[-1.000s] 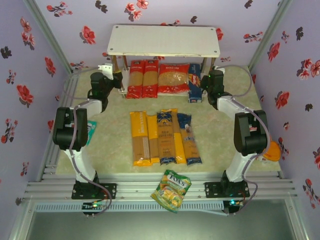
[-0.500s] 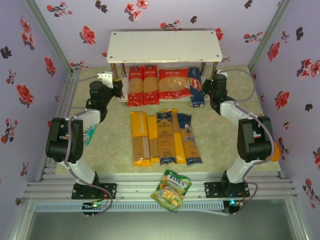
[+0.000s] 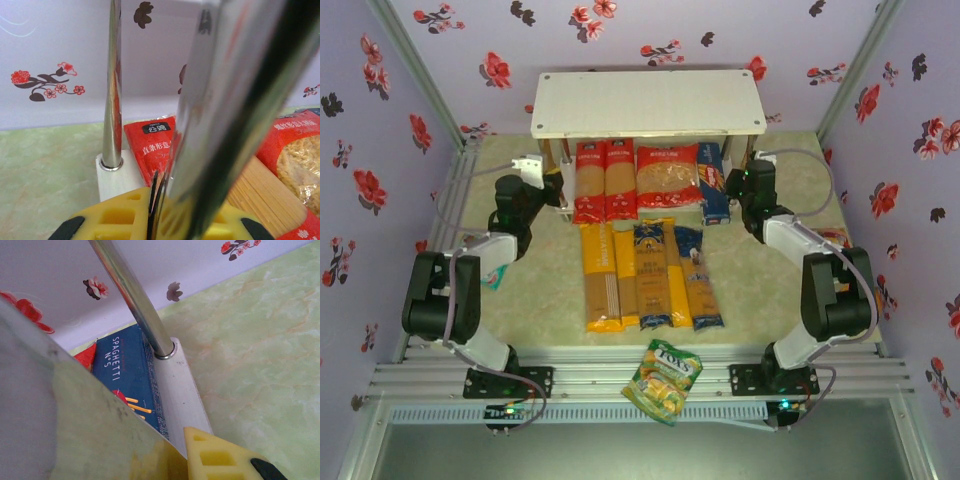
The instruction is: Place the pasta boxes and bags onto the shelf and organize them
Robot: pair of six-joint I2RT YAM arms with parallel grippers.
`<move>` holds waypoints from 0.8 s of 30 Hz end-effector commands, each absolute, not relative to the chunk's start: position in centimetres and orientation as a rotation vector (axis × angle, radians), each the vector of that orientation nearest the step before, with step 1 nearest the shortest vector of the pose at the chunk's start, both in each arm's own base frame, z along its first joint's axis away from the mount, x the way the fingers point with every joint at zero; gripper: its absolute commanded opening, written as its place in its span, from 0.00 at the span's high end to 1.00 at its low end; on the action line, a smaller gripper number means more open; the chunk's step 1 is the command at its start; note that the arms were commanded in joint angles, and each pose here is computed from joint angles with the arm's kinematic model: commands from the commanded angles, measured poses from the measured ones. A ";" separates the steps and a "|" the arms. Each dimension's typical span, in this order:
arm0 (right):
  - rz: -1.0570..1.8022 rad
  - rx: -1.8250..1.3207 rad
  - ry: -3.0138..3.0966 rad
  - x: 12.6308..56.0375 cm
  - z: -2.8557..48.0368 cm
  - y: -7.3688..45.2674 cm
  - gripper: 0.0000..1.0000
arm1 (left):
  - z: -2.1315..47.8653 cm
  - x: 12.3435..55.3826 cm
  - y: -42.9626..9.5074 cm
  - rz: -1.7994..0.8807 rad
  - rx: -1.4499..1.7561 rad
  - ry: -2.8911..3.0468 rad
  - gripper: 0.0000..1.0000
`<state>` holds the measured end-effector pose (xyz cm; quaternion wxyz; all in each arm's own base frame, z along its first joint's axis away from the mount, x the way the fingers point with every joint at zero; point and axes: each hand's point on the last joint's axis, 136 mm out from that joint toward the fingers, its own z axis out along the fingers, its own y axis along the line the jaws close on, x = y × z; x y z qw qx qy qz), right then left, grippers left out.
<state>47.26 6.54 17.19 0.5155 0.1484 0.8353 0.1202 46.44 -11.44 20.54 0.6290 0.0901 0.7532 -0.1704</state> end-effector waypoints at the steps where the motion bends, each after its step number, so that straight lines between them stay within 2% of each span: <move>1: 0.312 0.472 1.997 46.5 17.6 5.6 1.00 | 18.5 45.2 -11.4 -0.493 0.101 1.841 0.90; 3: 0.310 0.470 2.006 46.6 17.5 5.6 1.00 | 18.3 45.2 -11.3 -0.492 0.097 1.853 0.76; 5: 0.307 0.468 2.009 46.6 17.5 5.6 0.99 | 18.4 45.0 -11.4 -0.489 0.101 1.853 0.71; 8: 0.305 0.457 2.013 46.7 17.6 5.7 0.91 | 18.8 44.8 -11.4 -0.486 0.113 1.859 0.66; 9: 0.303 0.450 2.015 46.8 17.7 5.7 0.85 | 18.9 44.7 -11.5 -0.489 0.120 1.867 0.65; 13: 0.298 0.427 2.021 46.8 18.1 5.9 0.43 | 19.4 43.9 -11.7 -0.494 0.145 1.891 0.48; 14: 0.295 0.421 2.021 46.9 18.1 5.9 0.39 | 19.5 43.8 -11.7 -0.494 0.150 1.892 0.46; 18: 0.290 0.391 2.006 46.8 18.9 5.9 0.26 | 20.3 42.6 -11.7 -0.500 0.171 1.895 0.41; 24: 0.290 0.352 1.971 45.7 21.2 5.9 0.20 | 21.6 39.6 -11.2 -0.508 0.159 1.909 0.40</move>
